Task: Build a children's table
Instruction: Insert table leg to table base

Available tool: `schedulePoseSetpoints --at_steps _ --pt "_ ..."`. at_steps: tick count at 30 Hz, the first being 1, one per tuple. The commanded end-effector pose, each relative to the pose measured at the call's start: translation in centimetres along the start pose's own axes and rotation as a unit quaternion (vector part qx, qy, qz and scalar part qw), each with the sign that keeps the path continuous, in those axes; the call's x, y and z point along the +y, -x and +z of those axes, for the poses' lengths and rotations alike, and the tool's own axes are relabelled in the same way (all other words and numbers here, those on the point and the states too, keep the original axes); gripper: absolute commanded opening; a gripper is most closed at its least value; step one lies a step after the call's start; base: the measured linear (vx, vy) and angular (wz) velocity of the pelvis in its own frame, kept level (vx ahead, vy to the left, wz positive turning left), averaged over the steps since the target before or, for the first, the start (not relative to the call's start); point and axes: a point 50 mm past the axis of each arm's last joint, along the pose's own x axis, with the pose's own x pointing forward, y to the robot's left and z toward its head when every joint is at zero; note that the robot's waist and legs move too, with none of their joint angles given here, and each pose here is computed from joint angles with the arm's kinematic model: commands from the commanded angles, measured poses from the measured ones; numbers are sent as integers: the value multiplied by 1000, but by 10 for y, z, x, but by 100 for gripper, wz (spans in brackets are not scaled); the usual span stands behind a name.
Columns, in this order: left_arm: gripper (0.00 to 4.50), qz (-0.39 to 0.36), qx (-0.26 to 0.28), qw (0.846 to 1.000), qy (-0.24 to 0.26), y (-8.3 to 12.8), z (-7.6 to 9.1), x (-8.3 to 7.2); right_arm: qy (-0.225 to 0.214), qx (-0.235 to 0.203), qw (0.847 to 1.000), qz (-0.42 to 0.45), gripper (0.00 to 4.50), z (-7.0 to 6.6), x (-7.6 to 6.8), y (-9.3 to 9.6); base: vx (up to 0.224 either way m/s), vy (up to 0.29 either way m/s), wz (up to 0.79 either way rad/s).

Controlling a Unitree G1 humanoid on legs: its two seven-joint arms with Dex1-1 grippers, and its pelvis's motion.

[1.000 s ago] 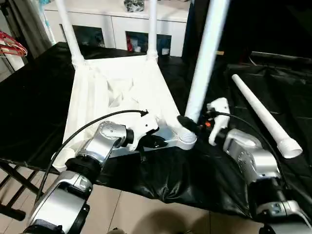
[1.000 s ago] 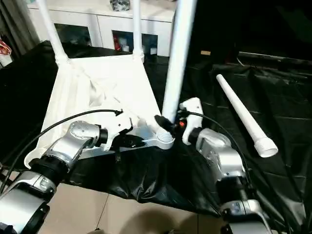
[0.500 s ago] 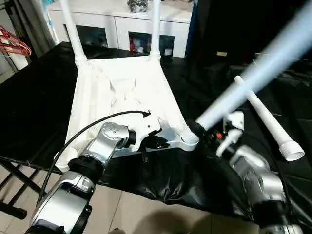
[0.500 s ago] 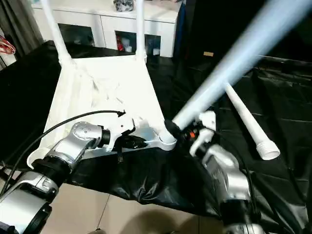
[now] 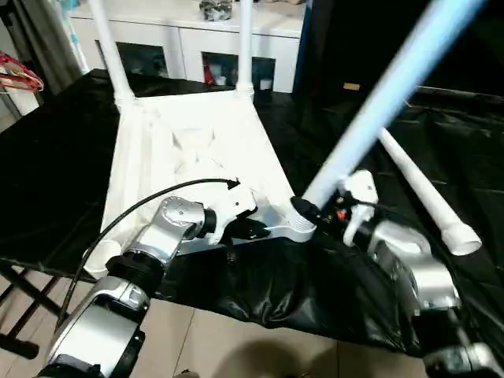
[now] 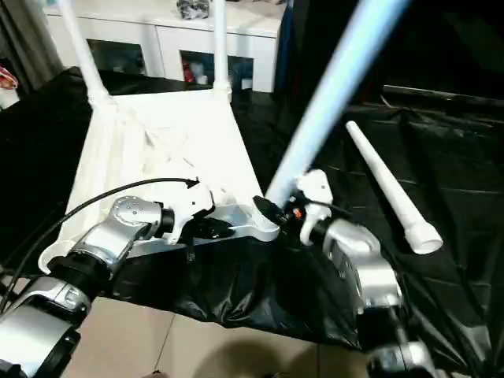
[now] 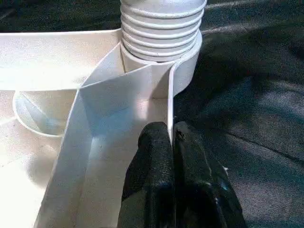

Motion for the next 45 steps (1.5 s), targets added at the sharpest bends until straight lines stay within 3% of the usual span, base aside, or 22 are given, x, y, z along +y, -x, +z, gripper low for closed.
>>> schedulePoseSetpoints --at_steps 1,2,6,16,22,27,33,36,41,45 --pt "0 4 8 1000 -8 6 -1 3 -16 80 996 32 190 -27 6 0 0 0 0" --pt "0 -9 12 1000 -12 8 -2 2 -9 102 993 58 190 -29 4 0 0 0 0" --pt "0 -42 18 999 -24 12 -2 -2 0 122 988 89 190 -30 0 3 0 0 0" --pt "0 -117 28 991 -57 20 1 -11 10 136 972 192 190 -31 8 13 0 0 0" --pt "0 -114 39 991 -66 21 3 -7 19 138 964 227 190 -36 14 21 0 0 0" --pt "0 -91 38 993 -64 20 5 -3 13 131 966 223 190 -37 15 20 0 0 0" --pt "0 -16 20 999 -45 15 13 8 -1 105 985 137 190 -39 7 11 0 0 0" --pt "0 57 7 998 -24 4 28 16 -21 99 995 2 190 -43 -8 -1 -20 -1 -2" --pt "0 139 2 990 6 -20 46 14 -61 103 987 -109 189 -48 -11 -20 -54 36 -16" --pt "0 162 -1 987 18 -35 52 8 -90 107 979 -151 189 -52 -8 -30 -5 17 -3"
